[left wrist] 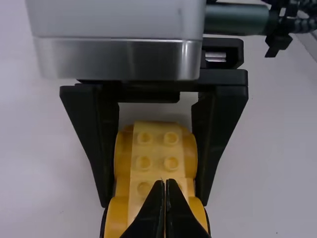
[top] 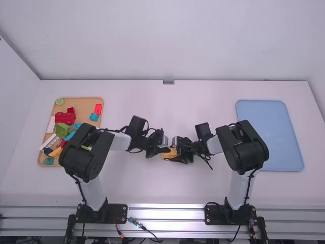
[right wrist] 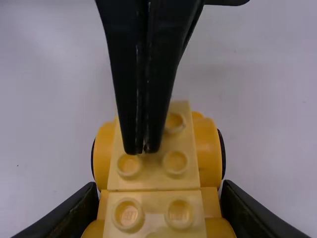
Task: Assemble lego blocks to make yellow taxi
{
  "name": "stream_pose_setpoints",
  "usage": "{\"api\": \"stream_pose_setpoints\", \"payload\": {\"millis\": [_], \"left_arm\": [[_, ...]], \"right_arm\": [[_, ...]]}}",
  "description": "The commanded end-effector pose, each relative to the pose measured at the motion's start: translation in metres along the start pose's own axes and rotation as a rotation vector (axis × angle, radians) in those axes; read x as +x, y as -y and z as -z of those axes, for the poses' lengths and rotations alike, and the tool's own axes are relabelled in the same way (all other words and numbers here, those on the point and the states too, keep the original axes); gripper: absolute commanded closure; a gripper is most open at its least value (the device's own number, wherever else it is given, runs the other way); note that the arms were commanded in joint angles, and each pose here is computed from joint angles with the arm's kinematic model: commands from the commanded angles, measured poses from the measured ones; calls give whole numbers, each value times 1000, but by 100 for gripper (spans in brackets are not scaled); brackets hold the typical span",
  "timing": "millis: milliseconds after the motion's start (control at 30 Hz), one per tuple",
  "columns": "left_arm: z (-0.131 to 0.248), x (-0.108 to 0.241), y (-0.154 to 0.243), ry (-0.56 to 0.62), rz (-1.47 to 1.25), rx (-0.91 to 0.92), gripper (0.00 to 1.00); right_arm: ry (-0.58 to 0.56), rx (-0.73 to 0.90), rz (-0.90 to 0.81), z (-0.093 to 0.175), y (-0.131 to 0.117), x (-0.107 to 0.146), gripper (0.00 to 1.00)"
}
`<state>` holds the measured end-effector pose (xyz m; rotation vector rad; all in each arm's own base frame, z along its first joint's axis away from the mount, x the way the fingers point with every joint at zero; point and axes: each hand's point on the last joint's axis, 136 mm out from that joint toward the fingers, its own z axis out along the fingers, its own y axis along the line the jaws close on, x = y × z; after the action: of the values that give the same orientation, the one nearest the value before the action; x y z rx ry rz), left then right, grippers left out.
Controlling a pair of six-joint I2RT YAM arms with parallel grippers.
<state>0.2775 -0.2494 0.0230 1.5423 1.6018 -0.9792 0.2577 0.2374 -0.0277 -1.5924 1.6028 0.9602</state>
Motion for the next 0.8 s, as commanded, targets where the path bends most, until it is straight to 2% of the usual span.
{"api": "stream_pose_setpoints", "payload": {"millis": [0,267,433,500,600,633,767], "left_arm": [[-7,51,11,-153,102,-19,98],[-11,80,22,-222,142,-34,98],[-8,83,9,-265,192,-85,98],[-6,76,5,-247,185,-83,98],[5,38,-8,-175,148,-84,98],[5,38,-8,-175,148,-84,98],[40,-27,-25,-95,34,-138,98]], "right_arm": [[6,-7,-30,-3,3,0,48],[6,-7,-30,-3,3,0,48],[3,-5,-30,-3,3,0,48],[2,-4,-30,-3,4,1,48],[-1,-3,-30,-3,4,1,48],[-1,-3,-30,-3,4,1,48],[-1,-3,-30,-3,4,1,47]]}}
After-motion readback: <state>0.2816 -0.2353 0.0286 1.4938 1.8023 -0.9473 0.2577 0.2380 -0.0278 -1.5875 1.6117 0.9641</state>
